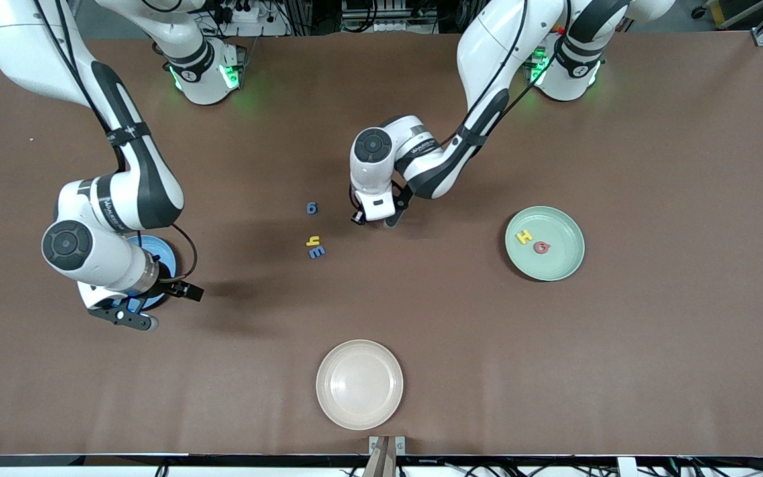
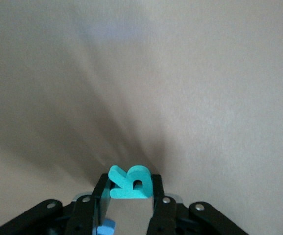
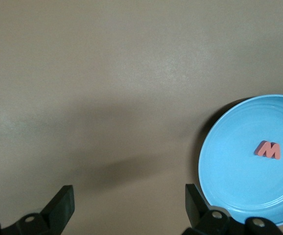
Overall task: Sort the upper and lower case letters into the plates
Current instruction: 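Grasp the teal R with the left gripper and lift it, then drop the R with the left gripper while the right gripper reaches the E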
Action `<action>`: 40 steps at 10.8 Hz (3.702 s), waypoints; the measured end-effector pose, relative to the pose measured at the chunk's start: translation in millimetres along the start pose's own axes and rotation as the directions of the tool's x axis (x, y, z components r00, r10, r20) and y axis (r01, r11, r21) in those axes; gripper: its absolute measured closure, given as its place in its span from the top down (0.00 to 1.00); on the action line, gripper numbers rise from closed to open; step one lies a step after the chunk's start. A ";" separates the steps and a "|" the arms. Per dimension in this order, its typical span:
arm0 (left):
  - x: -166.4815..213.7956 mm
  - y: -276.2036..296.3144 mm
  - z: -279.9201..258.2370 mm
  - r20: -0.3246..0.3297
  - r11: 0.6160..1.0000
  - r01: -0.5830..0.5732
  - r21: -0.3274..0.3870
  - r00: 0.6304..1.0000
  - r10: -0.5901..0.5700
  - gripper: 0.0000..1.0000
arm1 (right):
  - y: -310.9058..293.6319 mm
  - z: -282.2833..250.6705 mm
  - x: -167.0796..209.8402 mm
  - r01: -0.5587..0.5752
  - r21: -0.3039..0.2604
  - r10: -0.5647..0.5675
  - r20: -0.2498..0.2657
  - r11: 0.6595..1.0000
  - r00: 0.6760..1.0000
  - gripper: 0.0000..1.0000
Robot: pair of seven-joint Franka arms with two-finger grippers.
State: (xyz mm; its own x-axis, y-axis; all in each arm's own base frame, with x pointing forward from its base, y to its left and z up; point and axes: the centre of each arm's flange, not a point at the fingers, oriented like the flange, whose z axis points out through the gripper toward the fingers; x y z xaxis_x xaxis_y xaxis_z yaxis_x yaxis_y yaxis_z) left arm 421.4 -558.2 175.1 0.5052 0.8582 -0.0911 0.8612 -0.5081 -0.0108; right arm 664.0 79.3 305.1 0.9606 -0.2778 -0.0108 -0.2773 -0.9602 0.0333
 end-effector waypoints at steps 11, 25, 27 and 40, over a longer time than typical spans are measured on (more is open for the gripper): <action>333.7 -29.6 -149.2 0.120 0.743 -0.639 0.199 0.768 0.629 0.38 | -192.5 -55.7 -107.2 0.502 0.083 -0.496 -0.084 0.861 0.864 1.00; 442.5 -129.1 -83.7 0.170 0.450 -0.889 0.079 0.457 0.873 0.63 | -228.5 110.5 -176.5 0.638 0.057 -0.638 -0.010 0.768 0.770 1.00; 439.7 -127.6 -84.2 0.166 0.456 -0.887 0.079 0.463 0.871 0.89 | -232.8 116.9 -185.5 0.628 0.057 -0.629 0.003 0.776 0.778 1.00; 272.7 -63.0 -97.1 0.083 0.746 -0.661 0.080 0.750 0.656 1.00 | -235.2 130.5 -198.5 0.672 -0.001 -0.672 -0.030 0.741 0.740 1.00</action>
State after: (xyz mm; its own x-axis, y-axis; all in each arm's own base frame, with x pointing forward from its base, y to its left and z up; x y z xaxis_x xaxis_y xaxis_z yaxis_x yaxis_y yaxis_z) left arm 510.3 -285.1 247.7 0.9393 0.3047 -0.1577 0.3043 -0.9522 -0.0271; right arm 536.0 356.5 169.0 0.8979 0.4401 -0.0009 0.4401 -0.8978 0.0182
